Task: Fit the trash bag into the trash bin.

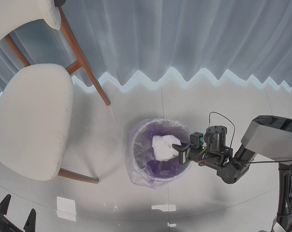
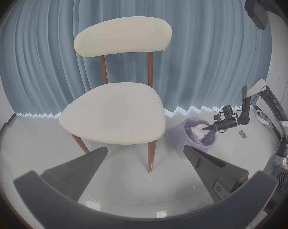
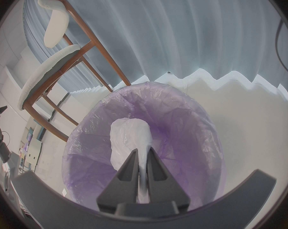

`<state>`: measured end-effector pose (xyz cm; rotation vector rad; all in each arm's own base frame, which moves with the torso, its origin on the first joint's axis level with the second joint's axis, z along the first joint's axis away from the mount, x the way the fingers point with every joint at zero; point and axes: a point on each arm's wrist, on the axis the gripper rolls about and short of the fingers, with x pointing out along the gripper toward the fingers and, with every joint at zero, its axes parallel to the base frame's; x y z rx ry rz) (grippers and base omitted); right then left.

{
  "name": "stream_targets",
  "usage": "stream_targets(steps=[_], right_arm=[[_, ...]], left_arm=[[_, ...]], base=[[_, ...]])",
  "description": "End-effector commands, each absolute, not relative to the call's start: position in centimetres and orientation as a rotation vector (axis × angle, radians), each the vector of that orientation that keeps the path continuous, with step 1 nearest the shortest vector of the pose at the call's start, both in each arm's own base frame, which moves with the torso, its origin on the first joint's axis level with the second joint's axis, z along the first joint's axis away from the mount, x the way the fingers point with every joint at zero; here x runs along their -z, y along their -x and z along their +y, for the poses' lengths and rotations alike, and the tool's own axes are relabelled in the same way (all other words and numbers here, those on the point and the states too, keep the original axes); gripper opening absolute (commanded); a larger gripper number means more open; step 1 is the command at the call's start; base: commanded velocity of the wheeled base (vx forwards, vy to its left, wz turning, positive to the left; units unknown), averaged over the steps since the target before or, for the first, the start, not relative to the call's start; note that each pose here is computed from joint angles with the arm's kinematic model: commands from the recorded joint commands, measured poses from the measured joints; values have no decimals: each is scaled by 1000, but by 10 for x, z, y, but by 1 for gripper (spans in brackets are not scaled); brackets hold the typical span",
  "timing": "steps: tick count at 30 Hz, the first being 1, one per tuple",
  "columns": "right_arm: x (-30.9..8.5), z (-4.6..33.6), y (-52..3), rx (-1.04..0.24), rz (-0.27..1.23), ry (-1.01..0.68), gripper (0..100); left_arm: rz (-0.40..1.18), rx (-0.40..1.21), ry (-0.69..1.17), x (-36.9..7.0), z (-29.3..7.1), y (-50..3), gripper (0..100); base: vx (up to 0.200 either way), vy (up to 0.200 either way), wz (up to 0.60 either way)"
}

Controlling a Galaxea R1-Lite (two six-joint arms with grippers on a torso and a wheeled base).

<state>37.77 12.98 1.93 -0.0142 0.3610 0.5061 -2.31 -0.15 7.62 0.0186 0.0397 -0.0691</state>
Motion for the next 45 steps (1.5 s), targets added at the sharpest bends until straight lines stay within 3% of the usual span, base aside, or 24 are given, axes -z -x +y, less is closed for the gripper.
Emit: stream_targets(steps=[1, 2, 3, 7, 13, 19, 22, 23, 30, 33, 45], right_arm=[[-24, 130, -377, -509, 349, 24, 0], [-25, 129, -376, -510, 346, 30, 0], [-25, 129, -376, -511, 346, 33, 100], [-33, 130, -376, -511, 313, 31, 100], [-77, 128, -375, -509, 91, 1, 100], [-136, 102, -332, -473, 34, -88, 100], [-143, 97, -324, -464, 29, -95, 100], [-165, 77, -299, -424, -5, -99, 100], [-215, 31, -243, -301, -133, -92, 100], [-237, 11, -209, -226, -125, -96, 100], [-258, 1, -90, -143, -136, -117, 100]], left_arm=[[42, 69, -18, -71, -2, 23, 100], [42, 69, -18, -71, -2, 23, 100], [41, 69, -19, -71, -2, 23, 100], [41, 69, -19, -71, -2, 23, 100], [41, 69, -19, -71, -2, 23, 100], [41, 71, -18, -71, -2, 23, 100], [39, 71, -19, -71, -2, 23, 100], [39, 69, -19, -71, -2, 23, 100], [38, 69, -14, -72, -2, 23, 100], [38, 69, -14, -72, -2, 23, 100], [38, 71, -16, -72, -2, 23, 100]], base=[[0, 0, 0], [0, 0, 0], [0, 0, 0], [0, 0, 0], [0, 0, 0], [0, 0, 0], [0, 0, 0], [0, 0, 0], [0, 0, 0], [0, 0, 0], [0, 0, 0]])
